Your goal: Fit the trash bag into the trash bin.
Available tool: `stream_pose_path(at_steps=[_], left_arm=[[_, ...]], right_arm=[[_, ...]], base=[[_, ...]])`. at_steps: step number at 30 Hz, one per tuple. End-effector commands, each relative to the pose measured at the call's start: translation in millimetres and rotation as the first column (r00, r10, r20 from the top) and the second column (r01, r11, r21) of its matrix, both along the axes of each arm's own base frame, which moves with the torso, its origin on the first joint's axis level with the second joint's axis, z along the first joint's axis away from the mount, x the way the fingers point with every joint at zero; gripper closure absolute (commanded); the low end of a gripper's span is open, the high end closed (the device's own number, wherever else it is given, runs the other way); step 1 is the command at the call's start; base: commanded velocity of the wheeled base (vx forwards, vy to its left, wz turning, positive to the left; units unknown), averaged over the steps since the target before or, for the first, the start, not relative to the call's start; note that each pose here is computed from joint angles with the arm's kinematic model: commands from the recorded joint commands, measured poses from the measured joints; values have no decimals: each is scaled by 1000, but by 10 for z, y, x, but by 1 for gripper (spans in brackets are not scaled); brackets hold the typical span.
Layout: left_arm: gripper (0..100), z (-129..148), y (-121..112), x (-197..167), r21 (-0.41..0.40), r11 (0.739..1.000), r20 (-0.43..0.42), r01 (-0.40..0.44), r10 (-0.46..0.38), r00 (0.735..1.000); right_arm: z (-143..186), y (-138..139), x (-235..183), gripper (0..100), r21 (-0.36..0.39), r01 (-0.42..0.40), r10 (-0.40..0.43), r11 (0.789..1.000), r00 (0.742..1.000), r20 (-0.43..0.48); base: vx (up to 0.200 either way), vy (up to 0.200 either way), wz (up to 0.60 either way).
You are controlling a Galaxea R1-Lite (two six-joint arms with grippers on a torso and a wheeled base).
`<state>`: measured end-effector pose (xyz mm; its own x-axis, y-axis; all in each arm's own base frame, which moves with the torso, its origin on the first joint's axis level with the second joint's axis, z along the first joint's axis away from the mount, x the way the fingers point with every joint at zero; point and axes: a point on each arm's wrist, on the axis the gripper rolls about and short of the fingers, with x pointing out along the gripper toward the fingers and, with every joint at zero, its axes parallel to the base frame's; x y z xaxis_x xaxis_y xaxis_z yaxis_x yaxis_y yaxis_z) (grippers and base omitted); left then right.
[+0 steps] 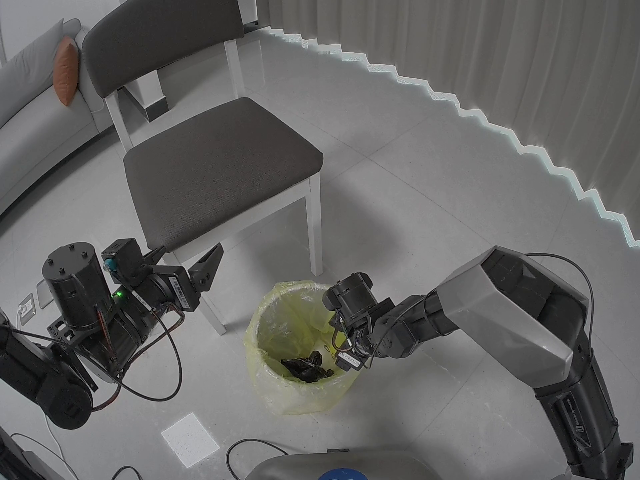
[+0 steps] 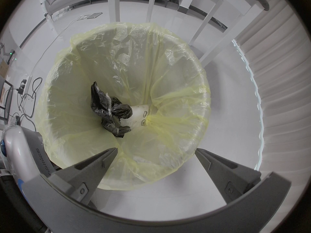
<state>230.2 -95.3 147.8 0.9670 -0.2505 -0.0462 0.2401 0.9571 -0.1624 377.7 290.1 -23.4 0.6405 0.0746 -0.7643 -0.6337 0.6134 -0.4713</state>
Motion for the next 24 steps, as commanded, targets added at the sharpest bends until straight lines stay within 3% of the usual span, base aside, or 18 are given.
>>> stream_pose_path(at_steps=[1,9,14,18,22,24], left_arm=[[0,-7,-2,3,1,1000,-2,-1,1,1000],[0,12,-1,-9,-2,1000,5,1,-1,1000],[0,47,-5,-16,-9,1000,17,3,-2,1000],[0,53,-30,-44,-10,1000,20,16,-16,1000],[0,61,-31,-60,-11,1000,23,18,-18,1000],[0,70,-45,-91,-12,1000,26,29,-28,999]], right_arm=[[152,-2,-33,0,16,-3,3,1000,1000,20],[460,-34,-196,0,86,-24,14,996,994,106],[845,-173,-364,0,134,-22,1,991,988,153],[1271,-395,-544,0,184,-15,-23,983,978,205],[1392,-523,-577,0,198,3,-46,980,975,218],[1577,-748,-619,0,233,46,-103,971,966,238]], base=[[0,0,0],[0,0,0],[0,0,0],[0,0,0],[0,0,0],[0,0,0]])
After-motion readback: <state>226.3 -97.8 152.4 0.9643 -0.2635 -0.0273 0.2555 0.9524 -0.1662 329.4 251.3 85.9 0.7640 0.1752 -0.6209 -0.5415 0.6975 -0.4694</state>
